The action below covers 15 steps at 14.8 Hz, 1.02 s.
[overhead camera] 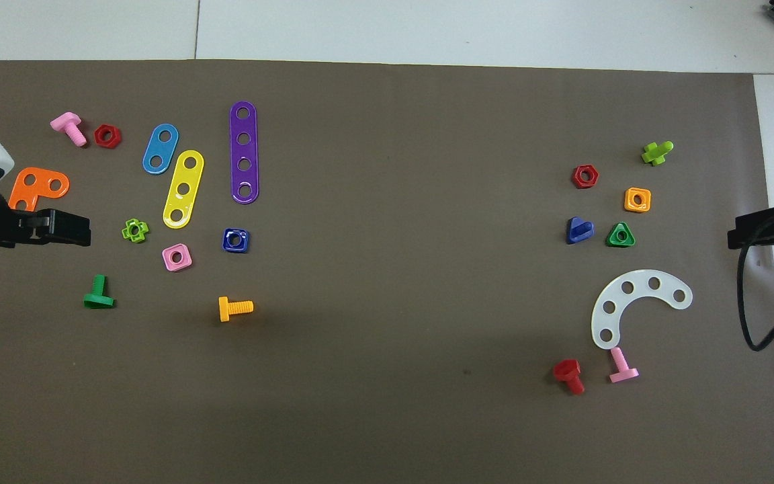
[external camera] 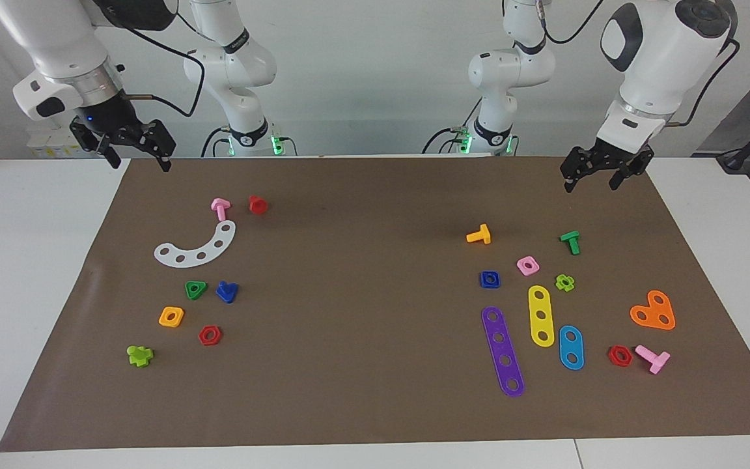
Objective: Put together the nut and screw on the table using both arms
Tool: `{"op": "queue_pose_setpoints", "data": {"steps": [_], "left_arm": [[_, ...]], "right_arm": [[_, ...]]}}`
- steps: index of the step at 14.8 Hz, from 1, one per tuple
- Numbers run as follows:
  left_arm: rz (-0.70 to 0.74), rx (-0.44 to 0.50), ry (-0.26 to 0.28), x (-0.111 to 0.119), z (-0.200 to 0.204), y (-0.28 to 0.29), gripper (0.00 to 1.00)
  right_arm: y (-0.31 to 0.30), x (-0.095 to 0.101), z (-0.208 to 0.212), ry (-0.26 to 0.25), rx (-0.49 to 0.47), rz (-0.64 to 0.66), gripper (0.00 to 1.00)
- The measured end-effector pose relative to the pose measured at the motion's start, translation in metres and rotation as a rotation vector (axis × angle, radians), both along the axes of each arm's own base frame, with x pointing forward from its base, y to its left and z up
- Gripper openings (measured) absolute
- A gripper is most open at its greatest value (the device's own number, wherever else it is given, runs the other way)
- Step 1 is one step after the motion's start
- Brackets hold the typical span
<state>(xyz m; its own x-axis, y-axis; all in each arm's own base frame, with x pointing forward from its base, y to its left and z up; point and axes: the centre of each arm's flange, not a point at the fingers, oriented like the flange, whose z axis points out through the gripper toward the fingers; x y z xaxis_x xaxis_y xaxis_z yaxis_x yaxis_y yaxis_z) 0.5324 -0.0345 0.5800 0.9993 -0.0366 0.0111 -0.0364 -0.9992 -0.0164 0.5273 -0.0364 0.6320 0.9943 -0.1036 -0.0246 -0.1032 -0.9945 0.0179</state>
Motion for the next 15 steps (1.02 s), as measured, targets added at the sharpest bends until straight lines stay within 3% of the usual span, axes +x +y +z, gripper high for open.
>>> {"op": "queue_pose_setpoints", "data": {"steps": [10, 15], "left_arm": [[0.000, 0.000, 0.000, 0.000, 0.000, 0.000, 1.00], [0.000, 0.000, 0.000, 0.000, 0.000, 0.000, 1.00]], "right_arm": [[0.001, 0.001, -0.008, 0.006, 0.001, 0.015, 1.00], [0.020, 0.024, -0.083, -0.061, 0.003, 0.104, 1.00]]}}
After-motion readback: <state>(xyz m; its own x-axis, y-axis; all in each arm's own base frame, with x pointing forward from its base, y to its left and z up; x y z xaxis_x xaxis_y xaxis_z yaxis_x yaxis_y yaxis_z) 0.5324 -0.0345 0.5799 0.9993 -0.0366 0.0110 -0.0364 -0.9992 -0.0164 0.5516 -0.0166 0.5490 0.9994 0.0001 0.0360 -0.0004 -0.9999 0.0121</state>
